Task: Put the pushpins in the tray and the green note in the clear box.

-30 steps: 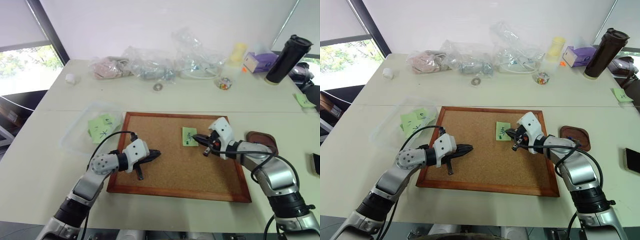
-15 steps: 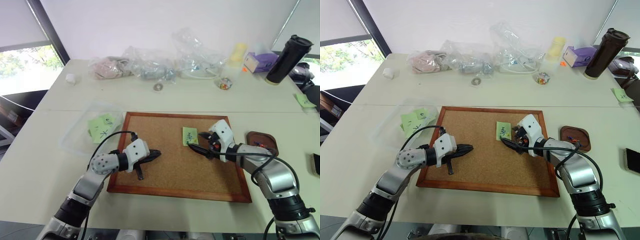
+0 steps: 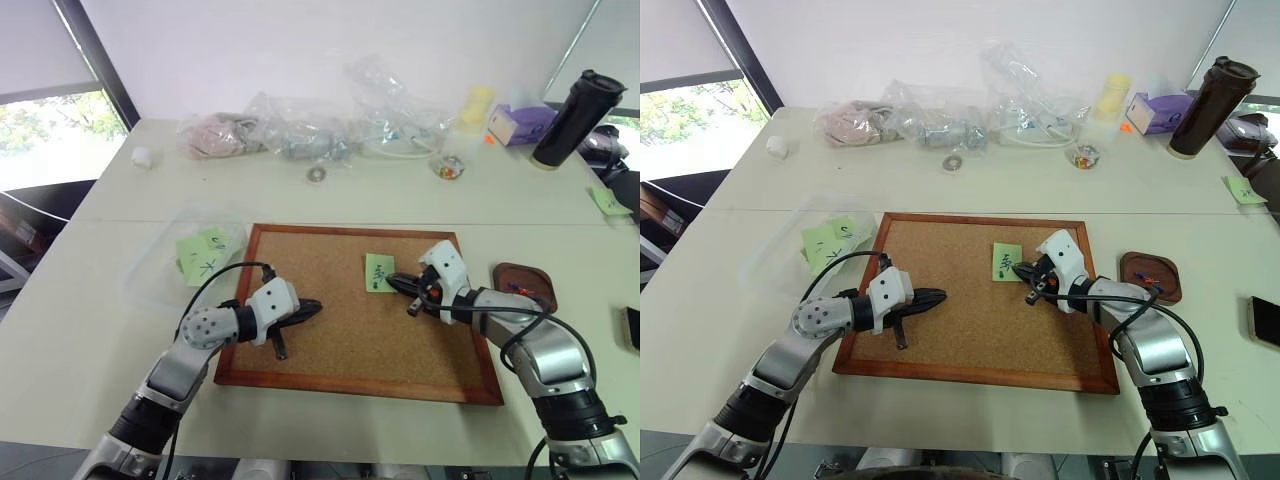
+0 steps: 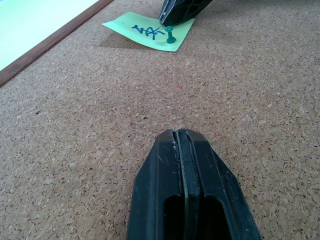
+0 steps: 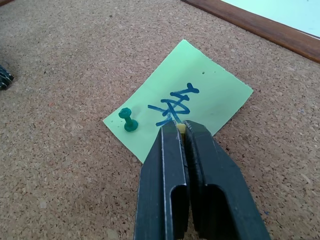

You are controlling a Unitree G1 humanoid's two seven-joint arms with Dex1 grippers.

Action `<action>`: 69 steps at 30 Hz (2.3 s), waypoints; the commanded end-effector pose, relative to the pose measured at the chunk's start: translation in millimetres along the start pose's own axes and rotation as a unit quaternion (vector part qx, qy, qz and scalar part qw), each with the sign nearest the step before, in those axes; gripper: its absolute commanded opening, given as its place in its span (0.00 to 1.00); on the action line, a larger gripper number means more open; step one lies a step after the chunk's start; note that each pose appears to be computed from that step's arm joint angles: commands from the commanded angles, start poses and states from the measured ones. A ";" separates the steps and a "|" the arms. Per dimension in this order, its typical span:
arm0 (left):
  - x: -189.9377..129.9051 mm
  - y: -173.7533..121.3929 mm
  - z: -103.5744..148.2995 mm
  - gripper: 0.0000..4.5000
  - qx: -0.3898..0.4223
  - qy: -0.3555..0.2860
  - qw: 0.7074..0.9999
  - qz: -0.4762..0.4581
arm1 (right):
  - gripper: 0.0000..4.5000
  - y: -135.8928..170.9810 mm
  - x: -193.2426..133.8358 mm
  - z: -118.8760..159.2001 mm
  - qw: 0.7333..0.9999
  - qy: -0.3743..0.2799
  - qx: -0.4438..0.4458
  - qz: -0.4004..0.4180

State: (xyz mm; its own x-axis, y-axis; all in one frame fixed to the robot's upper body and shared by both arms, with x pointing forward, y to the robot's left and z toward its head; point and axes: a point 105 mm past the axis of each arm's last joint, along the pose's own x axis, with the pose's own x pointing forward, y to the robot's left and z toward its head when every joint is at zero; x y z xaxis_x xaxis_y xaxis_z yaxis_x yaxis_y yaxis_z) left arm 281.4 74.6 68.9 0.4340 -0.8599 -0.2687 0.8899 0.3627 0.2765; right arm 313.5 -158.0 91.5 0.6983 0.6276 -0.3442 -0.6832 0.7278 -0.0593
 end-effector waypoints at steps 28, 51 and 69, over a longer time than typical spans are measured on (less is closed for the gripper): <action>2.8 -14.3 -21.1 0.00 -0.023 0.045 0.998 -0.033 | 0.01 -117.8 -149.0 -42.1 0.946 -0.002 0.095 -0.309; 1.3 -11.9 -19.9 0.00 -0.021 0.047 0.998 -0.031 | 0.99 -83.5 -126.0 14.4 0.975 -0.077 0.074 -0.194; -0.2 -11.1 -22.1 0.00 -0.022 0.050 0.998 -0.027 | 0.99 32.9 8.7 26.9 0.998 -0.034 -0.009 0.047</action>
State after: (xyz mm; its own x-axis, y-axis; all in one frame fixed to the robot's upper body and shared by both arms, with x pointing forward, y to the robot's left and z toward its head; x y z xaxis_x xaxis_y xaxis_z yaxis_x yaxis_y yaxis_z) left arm 280.6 74.1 68.9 0.4090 -0.8643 -0.2927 0.9025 0.3356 0.2701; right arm 300.6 -126.8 106.1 0.6425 0.6997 -0.3124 -0.7404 0.6719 -0.0177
